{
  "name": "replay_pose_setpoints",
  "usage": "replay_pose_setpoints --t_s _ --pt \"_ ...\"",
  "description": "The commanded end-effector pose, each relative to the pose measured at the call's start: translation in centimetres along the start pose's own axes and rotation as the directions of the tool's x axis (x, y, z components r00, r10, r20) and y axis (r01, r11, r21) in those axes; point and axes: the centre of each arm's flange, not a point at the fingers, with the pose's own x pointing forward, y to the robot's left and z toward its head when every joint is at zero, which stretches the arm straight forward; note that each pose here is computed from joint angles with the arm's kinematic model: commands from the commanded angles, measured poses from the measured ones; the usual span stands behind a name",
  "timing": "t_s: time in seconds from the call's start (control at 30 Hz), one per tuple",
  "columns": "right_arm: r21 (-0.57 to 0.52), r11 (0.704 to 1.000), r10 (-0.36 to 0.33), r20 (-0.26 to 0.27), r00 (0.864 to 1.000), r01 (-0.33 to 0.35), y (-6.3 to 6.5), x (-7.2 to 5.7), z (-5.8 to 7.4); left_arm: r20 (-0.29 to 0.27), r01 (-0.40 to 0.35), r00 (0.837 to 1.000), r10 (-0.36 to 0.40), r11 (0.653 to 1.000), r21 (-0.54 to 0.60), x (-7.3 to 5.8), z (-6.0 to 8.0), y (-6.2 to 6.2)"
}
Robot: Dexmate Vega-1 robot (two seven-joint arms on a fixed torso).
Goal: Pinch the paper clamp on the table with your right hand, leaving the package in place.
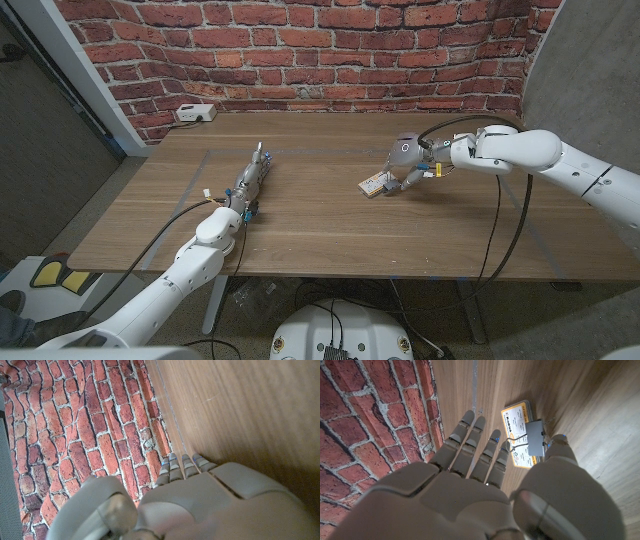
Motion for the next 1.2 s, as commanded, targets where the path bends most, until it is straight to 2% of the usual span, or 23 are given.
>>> replay_pose_setpoints --t_s 0.03,0.27,0.5,1.2 --pt "-0.005 1.0 0.029 0.035 0.999 -0.029 1.0 0.6 1.0 -0.008 -0.004 1.0 0.004 1.0 -0.001 -0.4 -0.2 0.2" --pt "-0.012 0.999 0.038 0.051 0.998 -0.038 1.3 0.8 1.6 -0.01 -0.01 1.0 0.01 1.0 -0.006 -0.5 -0.4 0.2" --pt "-0.031 0.998 0.049 0.042 0.998 -0.048 1.3 0.9 1.7 -0.014 -0.015 1.0 0.014 1.0 -0.011 -0.7 -0.7 0.3" --pt "-0.034 0.999 0.019 -0.036 0.999 -0.02 0.1 -0.3 0.2 -0.019 0.005 1.0 -0.005 1.0 -0.015 0.0 -0.9 0.1"
